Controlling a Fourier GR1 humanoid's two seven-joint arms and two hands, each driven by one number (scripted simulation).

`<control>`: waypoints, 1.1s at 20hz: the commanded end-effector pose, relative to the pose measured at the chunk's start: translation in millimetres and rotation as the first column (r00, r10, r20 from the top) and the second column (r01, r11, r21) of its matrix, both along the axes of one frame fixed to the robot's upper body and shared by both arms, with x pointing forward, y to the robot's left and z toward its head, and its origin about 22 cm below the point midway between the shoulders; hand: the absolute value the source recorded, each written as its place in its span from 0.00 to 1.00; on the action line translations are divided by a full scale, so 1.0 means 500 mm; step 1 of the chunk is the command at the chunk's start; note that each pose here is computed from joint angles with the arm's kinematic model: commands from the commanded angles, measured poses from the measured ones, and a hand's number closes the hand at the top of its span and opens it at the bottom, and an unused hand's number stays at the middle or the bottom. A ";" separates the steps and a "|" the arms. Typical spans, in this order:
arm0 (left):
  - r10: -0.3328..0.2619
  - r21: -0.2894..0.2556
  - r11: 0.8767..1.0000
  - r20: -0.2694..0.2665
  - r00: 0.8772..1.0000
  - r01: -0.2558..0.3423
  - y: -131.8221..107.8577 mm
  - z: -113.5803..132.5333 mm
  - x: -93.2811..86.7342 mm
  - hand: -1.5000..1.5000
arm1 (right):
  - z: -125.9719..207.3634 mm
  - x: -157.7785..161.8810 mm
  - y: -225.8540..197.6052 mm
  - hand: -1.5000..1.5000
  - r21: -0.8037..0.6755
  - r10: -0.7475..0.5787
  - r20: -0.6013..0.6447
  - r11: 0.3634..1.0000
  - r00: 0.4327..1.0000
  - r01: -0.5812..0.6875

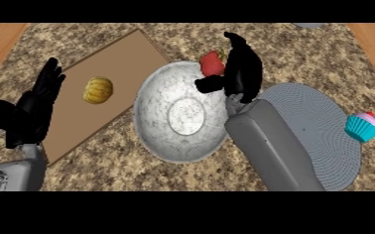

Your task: Pick the bell pepper from the placemat and place it in the bowl

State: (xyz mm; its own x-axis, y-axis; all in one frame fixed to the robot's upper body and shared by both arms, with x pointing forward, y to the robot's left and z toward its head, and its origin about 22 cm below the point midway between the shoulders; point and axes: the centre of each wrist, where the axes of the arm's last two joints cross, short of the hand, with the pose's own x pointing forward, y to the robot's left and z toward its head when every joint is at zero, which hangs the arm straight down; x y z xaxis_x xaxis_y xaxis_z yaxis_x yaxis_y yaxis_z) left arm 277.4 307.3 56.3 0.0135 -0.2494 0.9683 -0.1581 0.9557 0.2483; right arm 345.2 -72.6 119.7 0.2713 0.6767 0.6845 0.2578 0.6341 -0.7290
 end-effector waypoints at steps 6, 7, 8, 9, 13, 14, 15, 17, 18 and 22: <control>0.015 -0.007 1.000 -0.002 1.000 -0.015 0.005 0.004 -0.005 0.50 | 0.045 -0.080 -0.095 0.00 0.478 -0.234 0.324 0.877 0.917 0.055; 0.019 0.003 1.000 0.015 1.000 -0.020 0.010 0.014 0.014 0.50 | 0.045 -0.094 -0.112 0.00 0.491 -0.242 0.328 0.870 0.913 0.054; 0.013 0.004 1.000 -0.003 1.000 -0.013 0.031 0.015 -0.016 0.50 | 0.038 -0.130 -0.133 0.00 0.497 -0.234 0.301 0.866 0.924 0.058; 0.028 -0.001 1.000 -0.009 1.000 -0.028 0.015 -0.009 -0.027 0.50 | 0.044 -0.156 -0.163 0.00 0.493 -0.221 0.304 0.869 0.927 0.046; 0.049 0.009 0.999 0.010 0.999 -0.049 0.025 0.009 0.001 0.50 | 0.030 -0.267 -0.239 0.00 0.482 -0.197 0.284 0.875 0.938 0.038; 0.028 0.002 1.000 0.014 1.000 -0.028 0.016 -0.011 -0.010 0.50 | 0.004 -0.293 -0.242 0.00 0.513 -0.198 0.265 0.858 0.944 0.036; 0.019 -0.003 1.000 -0.007 1.000 -0.019 0.037 -0.002 -0.030 0.50 | 0.012 -0.321 -0.264 0.00 0.518 -0.200 0.277 0.855 0.940 0.029; 0.022 -0.007 1.000 -0.001 1.000 -0.022 -0.019 0.000 -0.032 0.50 | 0.020 -0.362 -0.290 0.00 0.520 -0.191 0.303 0.854 0.934 0.005; 0.029 0.006 1.000 -0.002 1.000 -0.029 0.027 0.008 -0.009 0.50 | 0.034 -0.372 -0.316 0.00 0.545 -0.176 0.300 0.838 0.938 -0.017; 0.007 -0.003 1.000 -0.004 1.000 -0.007 -0.018 0.011 -0.021 0.50 | 0.007 -0.422 -0.338 0.00 0.584 -0.176 0.341 0.810 0.924 -0.061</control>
